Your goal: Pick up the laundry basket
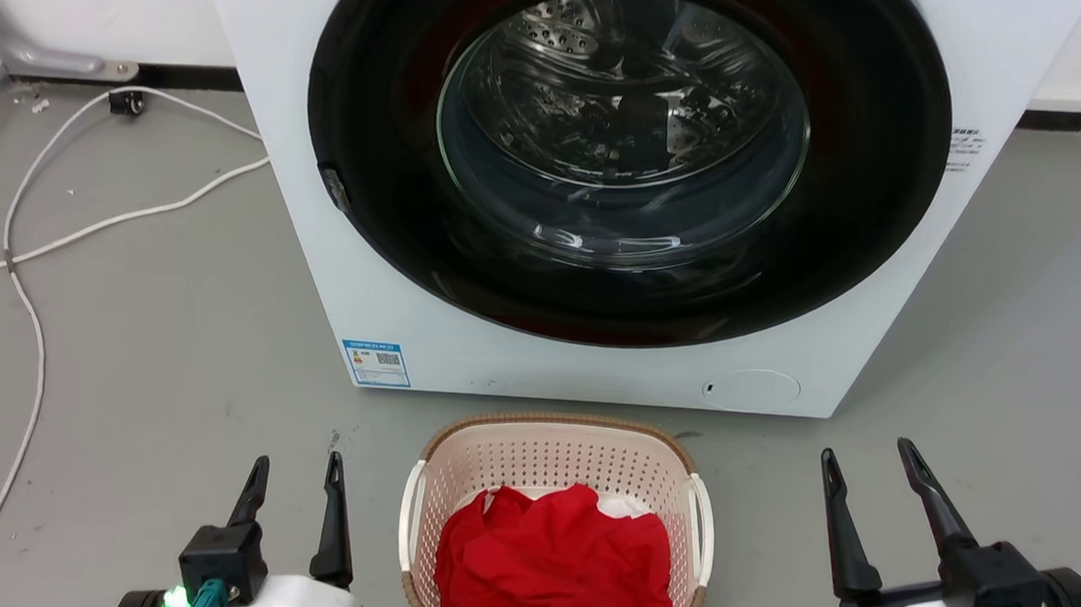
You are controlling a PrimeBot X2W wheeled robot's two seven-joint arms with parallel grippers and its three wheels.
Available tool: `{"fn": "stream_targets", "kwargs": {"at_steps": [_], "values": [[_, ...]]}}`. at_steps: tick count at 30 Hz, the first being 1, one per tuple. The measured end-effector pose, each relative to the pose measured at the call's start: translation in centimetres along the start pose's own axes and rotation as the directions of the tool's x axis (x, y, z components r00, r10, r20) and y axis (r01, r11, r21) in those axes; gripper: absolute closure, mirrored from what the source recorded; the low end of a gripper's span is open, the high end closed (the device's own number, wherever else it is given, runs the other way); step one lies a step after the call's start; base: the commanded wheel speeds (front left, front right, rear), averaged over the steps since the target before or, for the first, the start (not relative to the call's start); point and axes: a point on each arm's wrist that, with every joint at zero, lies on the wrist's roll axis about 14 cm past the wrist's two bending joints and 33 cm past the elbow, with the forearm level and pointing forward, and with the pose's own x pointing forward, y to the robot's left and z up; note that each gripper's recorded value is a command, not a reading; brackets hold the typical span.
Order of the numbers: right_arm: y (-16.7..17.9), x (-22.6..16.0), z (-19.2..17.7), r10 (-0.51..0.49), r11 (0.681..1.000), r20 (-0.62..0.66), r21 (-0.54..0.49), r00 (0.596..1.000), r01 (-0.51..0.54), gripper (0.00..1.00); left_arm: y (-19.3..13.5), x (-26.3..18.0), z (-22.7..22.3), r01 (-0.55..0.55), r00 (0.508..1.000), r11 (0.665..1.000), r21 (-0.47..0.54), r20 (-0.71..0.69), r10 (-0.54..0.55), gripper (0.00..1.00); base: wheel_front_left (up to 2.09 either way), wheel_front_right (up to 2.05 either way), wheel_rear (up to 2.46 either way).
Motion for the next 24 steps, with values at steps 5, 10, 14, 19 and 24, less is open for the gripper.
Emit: {"fn": "stream_targets", "kwargs": {"at_steps": [5, 10, 14, 19, 24], "values": [[0.4, 1.0, -0.6, 0.019, 1.000, -0.017, -0.010, 1.000, -0.019, 0.00, -0.3, 1.1, -1.2, 0.016, 0.999, 1.000, 0.001, -0.037, -0.015, 0.00, 0.00, 0.00, 0.00], [0.8, 2.0, -1.9, 0.038, 0.999, -0.054, -0.018, 0.998, -0.039, 0.00, -0.9, 2.4, -2.5, 0.044, 0.996, 0.999, 0.008, -0.080, -0.043, 0.00, 0.00, 0.00, 0.00], [1.2, 3.0, -3.3, 0.057, 0.998, -0.094, -0.024, 0.994, -0.060, 0.00, -1.3, 3.3, -4.4, 0.074, 0.988, 0.997, 0.019, -0.140, -0.071, 0.00, 0.00, 0.00, 0.00], [1.8, 4.0, -6.1, 0.087, 0.995, -0.177, -0.037, 0.980, -0.095, 0.00, -1.7, 4.2, -7.1, 0.113, 0.968, 0.993, 0.031, -0.230, -0.103, 0.00, 0.00, 0.00, 0.00], [2.1, 5.2, -8.6, 0.105, 0.993, -0.248, -0.030, 0.963, -0.116, 0.00, -1.8, 5.0, -10.0, 0.155, 0.937, 0.987, 0.048, -0.325, -0.131, 0.00, 0.00, 0.00, 0.00]]}}
